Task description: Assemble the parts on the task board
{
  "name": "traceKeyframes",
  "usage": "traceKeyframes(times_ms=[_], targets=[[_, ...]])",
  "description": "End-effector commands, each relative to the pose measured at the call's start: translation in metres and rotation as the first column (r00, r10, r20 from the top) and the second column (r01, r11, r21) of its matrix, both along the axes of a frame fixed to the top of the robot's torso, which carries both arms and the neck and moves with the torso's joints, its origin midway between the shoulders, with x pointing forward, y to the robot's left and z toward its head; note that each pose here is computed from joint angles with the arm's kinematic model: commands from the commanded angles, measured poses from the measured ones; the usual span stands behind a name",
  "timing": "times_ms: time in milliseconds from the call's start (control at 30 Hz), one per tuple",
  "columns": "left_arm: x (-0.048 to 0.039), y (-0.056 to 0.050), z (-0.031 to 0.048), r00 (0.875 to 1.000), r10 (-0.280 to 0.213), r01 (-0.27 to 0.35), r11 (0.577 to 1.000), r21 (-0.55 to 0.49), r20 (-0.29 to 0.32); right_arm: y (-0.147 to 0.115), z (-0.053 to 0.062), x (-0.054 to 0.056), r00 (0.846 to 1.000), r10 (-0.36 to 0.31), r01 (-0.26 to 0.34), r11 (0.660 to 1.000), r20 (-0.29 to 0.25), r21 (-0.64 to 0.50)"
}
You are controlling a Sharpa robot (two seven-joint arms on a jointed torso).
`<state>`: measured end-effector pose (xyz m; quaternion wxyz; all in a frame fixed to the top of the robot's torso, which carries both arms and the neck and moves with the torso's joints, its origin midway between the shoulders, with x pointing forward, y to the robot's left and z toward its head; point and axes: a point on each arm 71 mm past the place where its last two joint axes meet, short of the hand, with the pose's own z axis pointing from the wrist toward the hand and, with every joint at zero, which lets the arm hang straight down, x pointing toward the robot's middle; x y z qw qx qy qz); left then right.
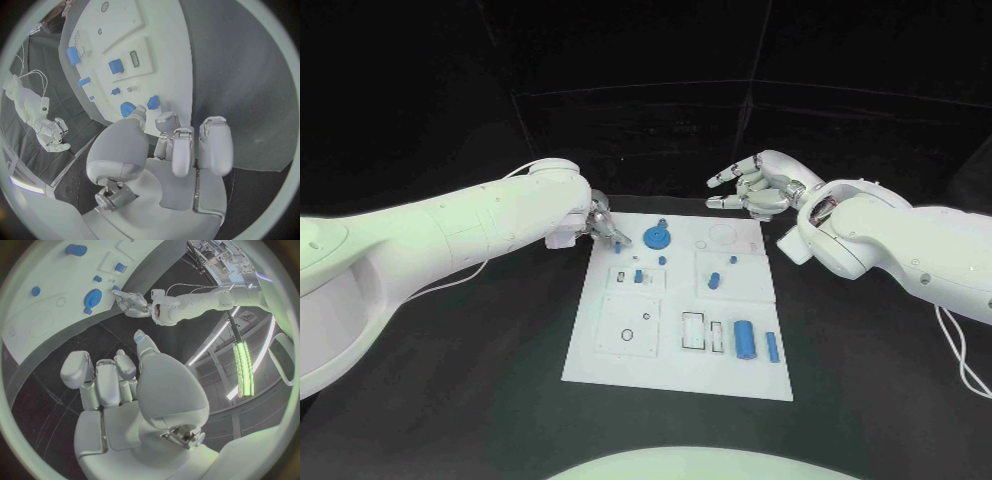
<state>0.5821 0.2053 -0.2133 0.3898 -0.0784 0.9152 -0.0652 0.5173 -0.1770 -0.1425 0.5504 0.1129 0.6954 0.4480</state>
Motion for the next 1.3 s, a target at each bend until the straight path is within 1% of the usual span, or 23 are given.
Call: traceKeyframes(times_ms=[33,533,800,900,1067,1300], targets=[[-0.0005,-0.002,0.0003,1.0,-0.024,0.024,1.0,-0.002,-0.01,0.001,0.001,0.0,1.0,0.011,-0.011,1.0,0.003,0.004],[-0.0002,-0.004,0.0014,0.999,-0.034,0.034,0.999,-0.024,0.01,0.002,0.001,0.0,1.0,0.012,-0.012,1.0,0.002,0.004],[-0.0013,-0.005,0.0017,0.999,-0.033,0.034,0.997,-0.069,0.011,0.002,0.001,0.0,1.0,0.013,-0.013,1.0,0.001,0.003],[-0.0021,-0.003,0.0023,1.0,-0.024,0.026,0.995,-0.095,0.019,0.002,0.001,0.001,1.0,0.013,-0.013,1.0,0.001,0.003],[-0.0046,0.004,0.0039,1.0,0.002,0.002,0.991,-0.132,0.027,0.002,0.001,0.001,1.0,0.012,-0.012,1.0,0.0,0.002],[-0.0123,0.012,0.008,0.999,0.025,-0.019,0.987,-0.159,0.039,0.001,0.001,0.001,1.0,0.011,-0.011,1.0,-0.001,0.001]])
